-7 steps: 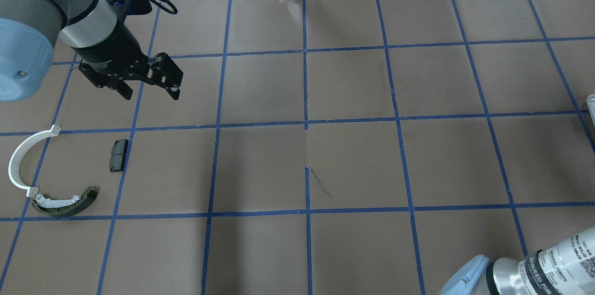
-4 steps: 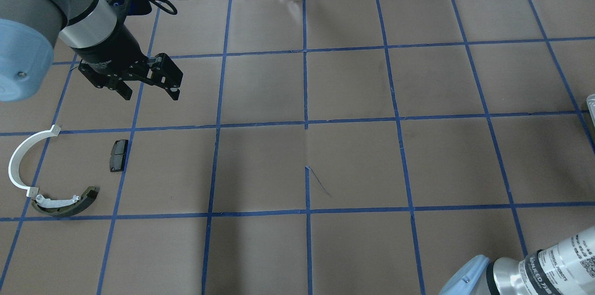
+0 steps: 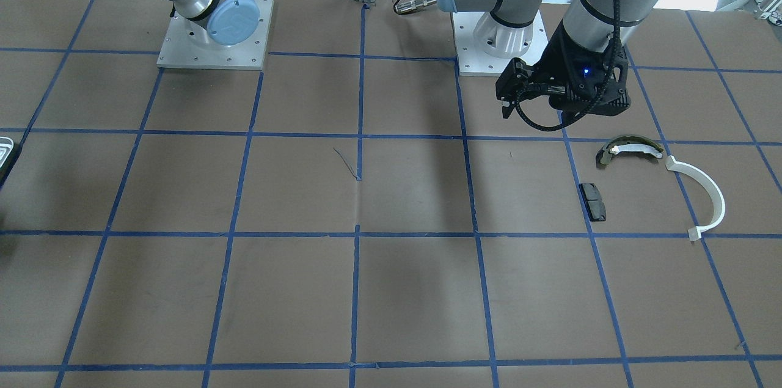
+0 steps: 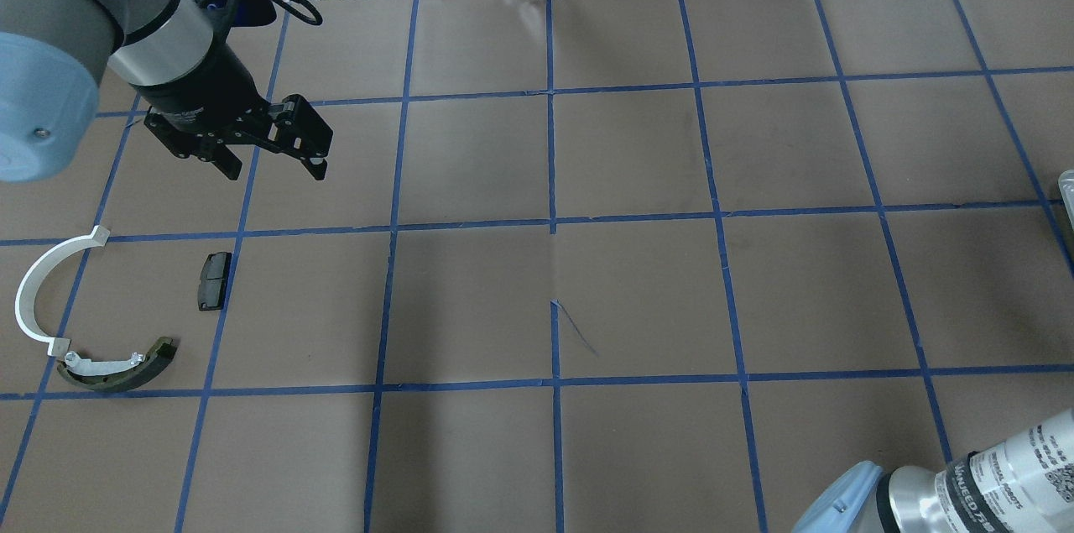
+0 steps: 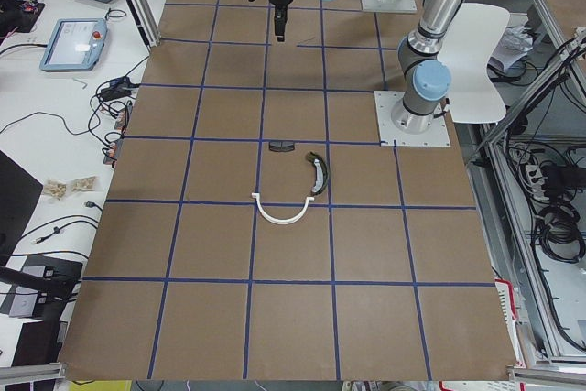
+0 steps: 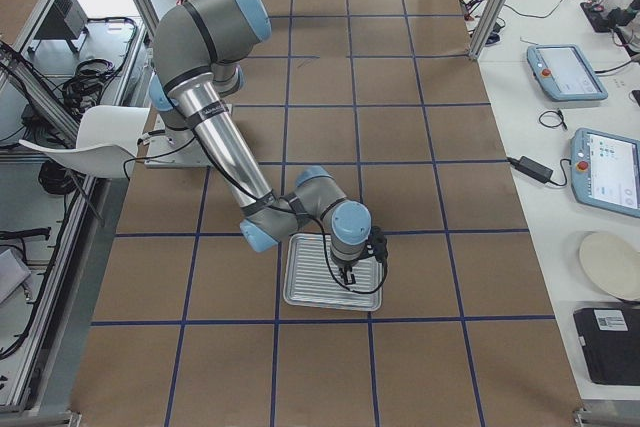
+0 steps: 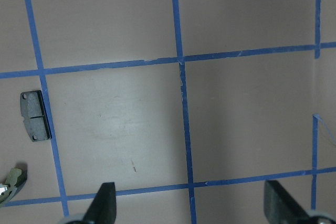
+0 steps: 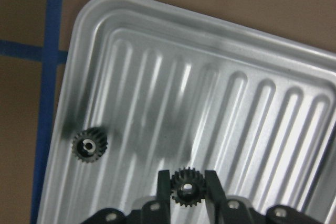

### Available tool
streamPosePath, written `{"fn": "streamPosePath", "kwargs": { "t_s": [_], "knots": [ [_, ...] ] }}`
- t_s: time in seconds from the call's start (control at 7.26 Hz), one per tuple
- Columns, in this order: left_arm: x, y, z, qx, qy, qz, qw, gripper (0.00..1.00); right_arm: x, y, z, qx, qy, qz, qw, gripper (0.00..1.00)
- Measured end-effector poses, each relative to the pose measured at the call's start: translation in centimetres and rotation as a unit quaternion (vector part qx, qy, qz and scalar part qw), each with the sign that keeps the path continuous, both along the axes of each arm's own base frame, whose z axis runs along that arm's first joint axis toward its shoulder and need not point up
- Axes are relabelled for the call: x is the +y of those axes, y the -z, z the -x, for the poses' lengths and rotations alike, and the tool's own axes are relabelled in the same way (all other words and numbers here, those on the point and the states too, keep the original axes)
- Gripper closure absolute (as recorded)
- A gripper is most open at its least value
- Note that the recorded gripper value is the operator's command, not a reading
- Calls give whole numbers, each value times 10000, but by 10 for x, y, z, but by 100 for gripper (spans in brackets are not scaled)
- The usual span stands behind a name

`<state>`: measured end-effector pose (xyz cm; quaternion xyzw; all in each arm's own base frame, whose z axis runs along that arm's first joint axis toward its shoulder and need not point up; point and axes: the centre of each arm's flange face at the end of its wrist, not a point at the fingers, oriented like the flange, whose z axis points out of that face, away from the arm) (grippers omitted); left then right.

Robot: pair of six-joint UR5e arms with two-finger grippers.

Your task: Place bearing gear from tray to pile

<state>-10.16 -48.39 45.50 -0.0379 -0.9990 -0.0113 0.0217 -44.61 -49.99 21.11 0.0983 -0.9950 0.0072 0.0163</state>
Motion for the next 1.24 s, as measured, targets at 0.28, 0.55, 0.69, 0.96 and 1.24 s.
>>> {"fn": "streamPosePath", "kwargs": {
  "t_s": [0.28, 0.55, 0.69, 0.96, 1.24],
  "knots": [
    [1, 0, 0, 1, -1, 6, 10000, 0, -41, -58, -85, 47, -113, 39, 9999, 100],
    [1, 1, 0, -2, -5, 2, 10000, 0, -90, -84, -243, -76, -154, -92, 9998, 100],
    [2, 2, 0, -1, -4, -13, 10000, 0, -101, -79, -334, -154, -169, -180, 9996, 100],
    [5, 4, 0, -13, -1, -30, 10000, 0, -97, -61, -522, -325, -58, -293, 9990, 100],
    [7, 0, 0, -36, 3, 13, 10000, 0, -71, -35, -680, -491, 237, -155, 9984, 100]
  ]
}}
